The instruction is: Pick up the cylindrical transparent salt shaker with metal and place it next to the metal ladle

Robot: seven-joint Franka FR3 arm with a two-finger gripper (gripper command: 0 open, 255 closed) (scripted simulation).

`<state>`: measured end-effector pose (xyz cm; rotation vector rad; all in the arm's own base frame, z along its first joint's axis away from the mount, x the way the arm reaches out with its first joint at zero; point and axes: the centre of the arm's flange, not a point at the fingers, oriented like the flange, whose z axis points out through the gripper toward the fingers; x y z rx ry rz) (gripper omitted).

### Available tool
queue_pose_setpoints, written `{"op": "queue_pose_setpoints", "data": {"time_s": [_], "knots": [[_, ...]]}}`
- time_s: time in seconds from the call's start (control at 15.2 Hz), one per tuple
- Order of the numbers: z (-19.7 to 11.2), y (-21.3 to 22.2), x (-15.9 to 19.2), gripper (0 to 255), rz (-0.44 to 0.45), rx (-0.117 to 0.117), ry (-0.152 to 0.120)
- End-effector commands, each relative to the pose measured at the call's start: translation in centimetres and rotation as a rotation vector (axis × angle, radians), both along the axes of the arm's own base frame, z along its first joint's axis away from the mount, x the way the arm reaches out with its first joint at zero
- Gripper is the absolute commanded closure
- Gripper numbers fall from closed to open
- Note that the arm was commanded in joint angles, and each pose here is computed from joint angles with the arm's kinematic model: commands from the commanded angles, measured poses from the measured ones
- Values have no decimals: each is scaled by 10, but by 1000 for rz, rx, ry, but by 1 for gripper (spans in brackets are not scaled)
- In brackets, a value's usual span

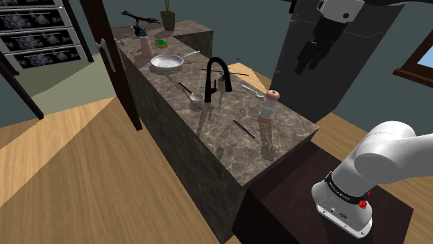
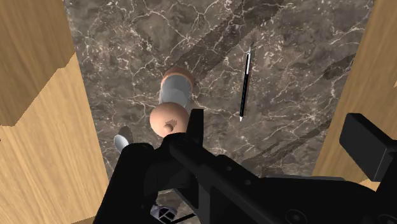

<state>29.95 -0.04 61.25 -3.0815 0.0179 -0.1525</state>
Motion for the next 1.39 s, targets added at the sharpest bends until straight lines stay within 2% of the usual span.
{"op": "queue_pose_setpoints", "data": {"time_s": [0.0, 1.32], "knots": [[0, 0, 0, 0, 0, 0, 0], [-177, -96, 160, 0, -85, -45, 35]]}}
